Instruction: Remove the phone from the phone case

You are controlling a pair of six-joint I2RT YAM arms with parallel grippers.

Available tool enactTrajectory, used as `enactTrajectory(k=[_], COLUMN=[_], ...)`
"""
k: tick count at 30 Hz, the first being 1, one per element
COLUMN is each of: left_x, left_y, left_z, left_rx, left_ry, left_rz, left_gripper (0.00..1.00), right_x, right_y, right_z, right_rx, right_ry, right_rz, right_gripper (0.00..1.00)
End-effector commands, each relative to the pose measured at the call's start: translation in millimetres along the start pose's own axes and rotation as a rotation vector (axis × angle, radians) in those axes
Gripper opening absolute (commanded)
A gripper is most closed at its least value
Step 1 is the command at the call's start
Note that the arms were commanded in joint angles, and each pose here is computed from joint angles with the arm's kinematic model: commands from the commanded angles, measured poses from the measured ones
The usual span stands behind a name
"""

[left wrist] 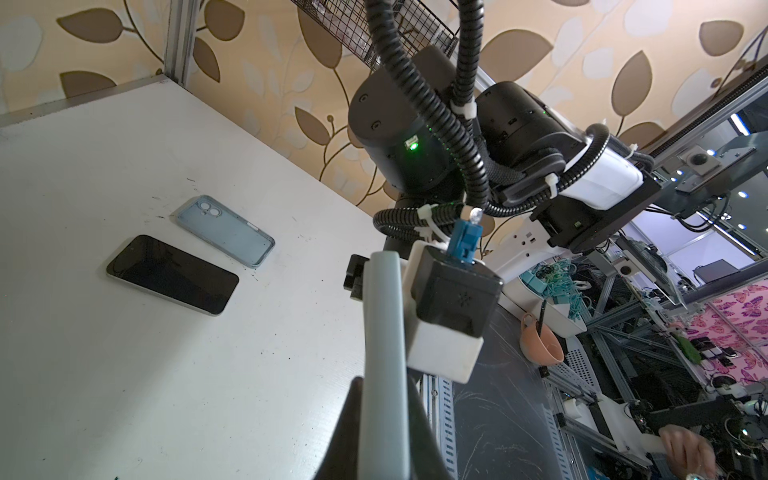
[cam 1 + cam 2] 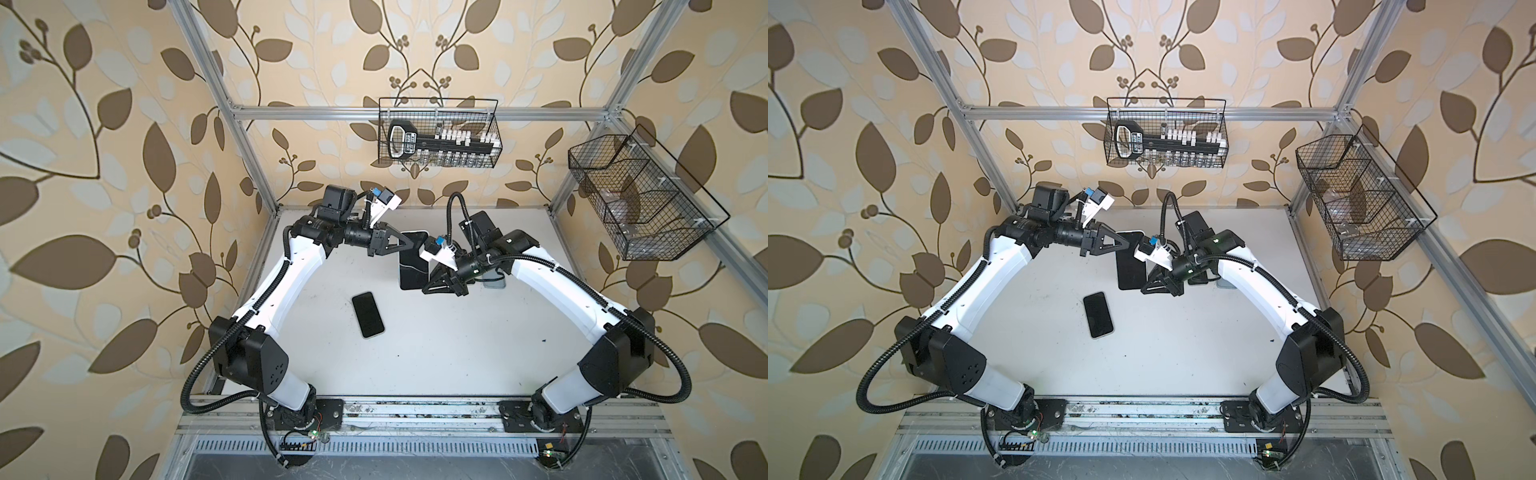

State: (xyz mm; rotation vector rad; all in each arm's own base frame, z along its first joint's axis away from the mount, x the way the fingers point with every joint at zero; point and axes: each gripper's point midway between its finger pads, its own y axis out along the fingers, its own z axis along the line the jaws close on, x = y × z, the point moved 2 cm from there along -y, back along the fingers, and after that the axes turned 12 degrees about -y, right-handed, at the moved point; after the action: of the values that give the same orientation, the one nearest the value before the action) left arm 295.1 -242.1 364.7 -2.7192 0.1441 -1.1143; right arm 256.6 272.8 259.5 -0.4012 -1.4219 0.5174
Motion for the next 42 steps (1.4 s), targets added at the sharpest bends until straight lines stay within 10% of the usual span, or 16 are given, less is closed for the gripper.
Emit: enactTrajectory(k=[1,42], left_x=[12.6,26.9], left_y=[-11.6,-8.4], left_z=[-51.5,-50.5], left_rx=[-0.103,-0.164], left_ry=[0.124,0.015], left_rz=[-0.027,-0.05], left_gripper=[0.0,0.0], right_x=[-6.2,-25.6], right_y=[2.7,-5.6], right_z=[-1.1,-11.7], right_rx=[0.014,-0.046], right_ry=[0.021,0.021], right_rz=[0.003,-0.085], right_gripper=[0.07,0.29])
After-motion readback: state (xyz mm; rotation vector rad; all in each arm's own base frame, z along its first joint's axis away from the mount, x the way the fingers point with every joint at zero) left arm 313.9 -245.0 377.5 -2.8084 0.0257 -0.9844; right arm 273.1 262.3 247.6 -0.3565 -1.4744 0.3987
